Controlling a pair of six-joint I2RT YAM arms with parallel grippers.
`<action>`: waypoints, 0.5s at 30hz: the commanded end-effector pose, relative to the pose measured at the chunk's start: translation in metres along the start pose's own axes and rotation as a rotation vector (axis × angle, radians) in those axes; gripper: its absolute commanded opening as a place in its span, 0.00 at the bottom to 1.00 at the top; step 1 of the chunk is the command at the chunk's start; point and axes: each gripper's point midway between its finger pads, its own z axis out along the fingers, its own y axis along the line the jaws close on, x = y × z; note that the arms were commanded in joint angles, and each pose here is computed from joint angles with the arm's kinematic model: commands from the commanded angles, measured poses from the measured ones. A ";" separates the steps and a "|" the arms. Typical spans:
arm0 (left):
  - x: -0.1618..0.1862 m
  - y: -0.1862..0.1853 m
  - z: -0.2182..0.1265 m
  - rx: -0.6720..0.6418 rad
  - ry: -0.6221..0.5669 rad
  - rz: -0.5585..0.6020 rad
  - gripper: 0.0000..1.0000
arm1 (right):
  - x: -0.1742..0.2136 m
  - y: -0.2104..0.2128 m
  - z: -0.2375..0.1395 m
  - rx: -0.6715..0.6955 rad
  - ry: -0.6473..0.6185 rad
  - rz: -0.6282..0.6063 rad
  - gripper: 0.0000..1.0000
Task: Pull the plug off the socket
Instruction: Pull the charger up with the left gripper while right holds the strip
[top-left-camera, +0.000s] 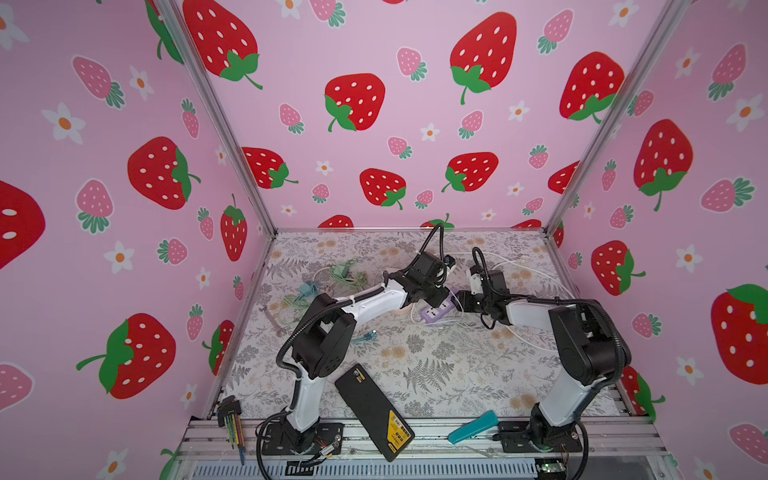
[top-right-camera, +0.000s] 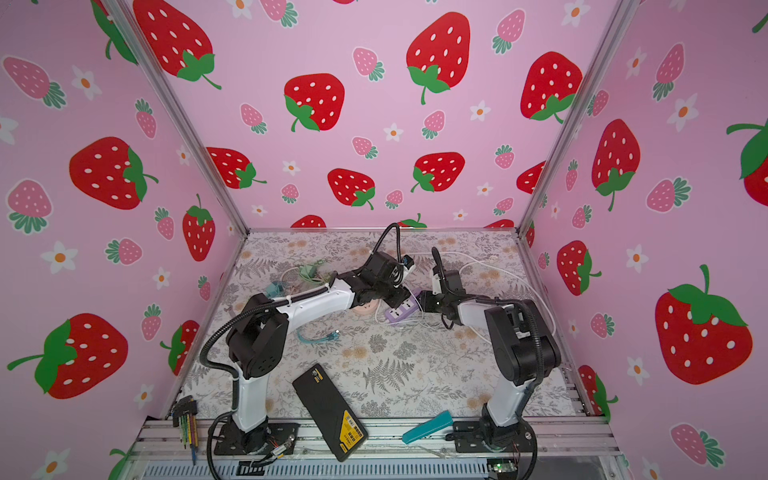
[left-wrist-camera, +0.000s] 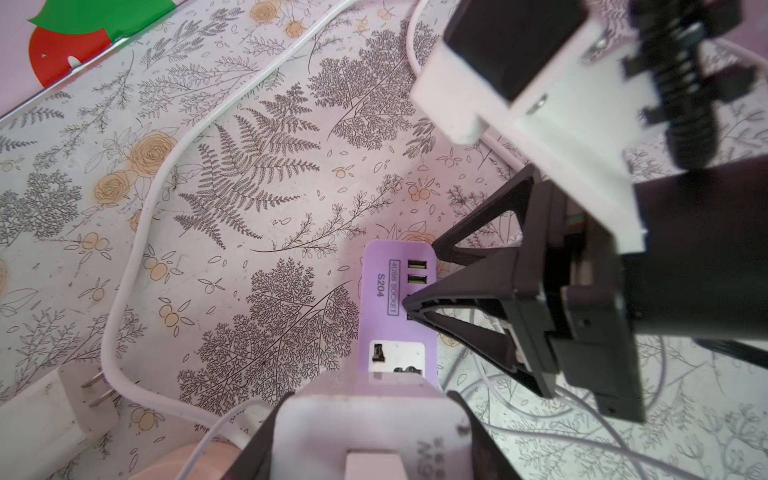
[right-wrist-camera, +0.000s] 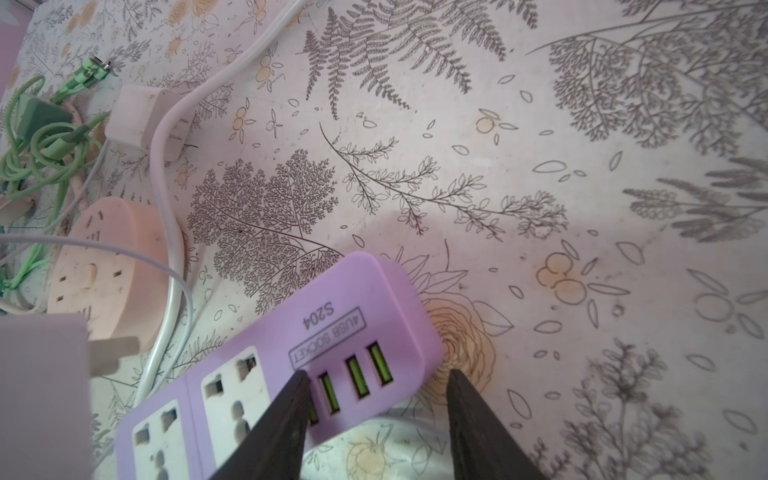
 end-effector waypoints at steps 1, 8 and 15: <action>-0.052 -0.002 -0.043 -0.024 -0.121 0.043 0.23 | 0.069 -0.042 0.007 0.159 0.220 0.028 0.54; -0.079 -0.005 -0.081 -0.042 -0.177 0.053 0.23 | 0.068 -0.041 0.006 0.156 0.216 0.028 0.54; -0.097 -0.009 -0.118 -0.053 -0.234 0.057 0.23 | 0.067 -0.040 0.006 0.156 0.212 0.030 0.54</action>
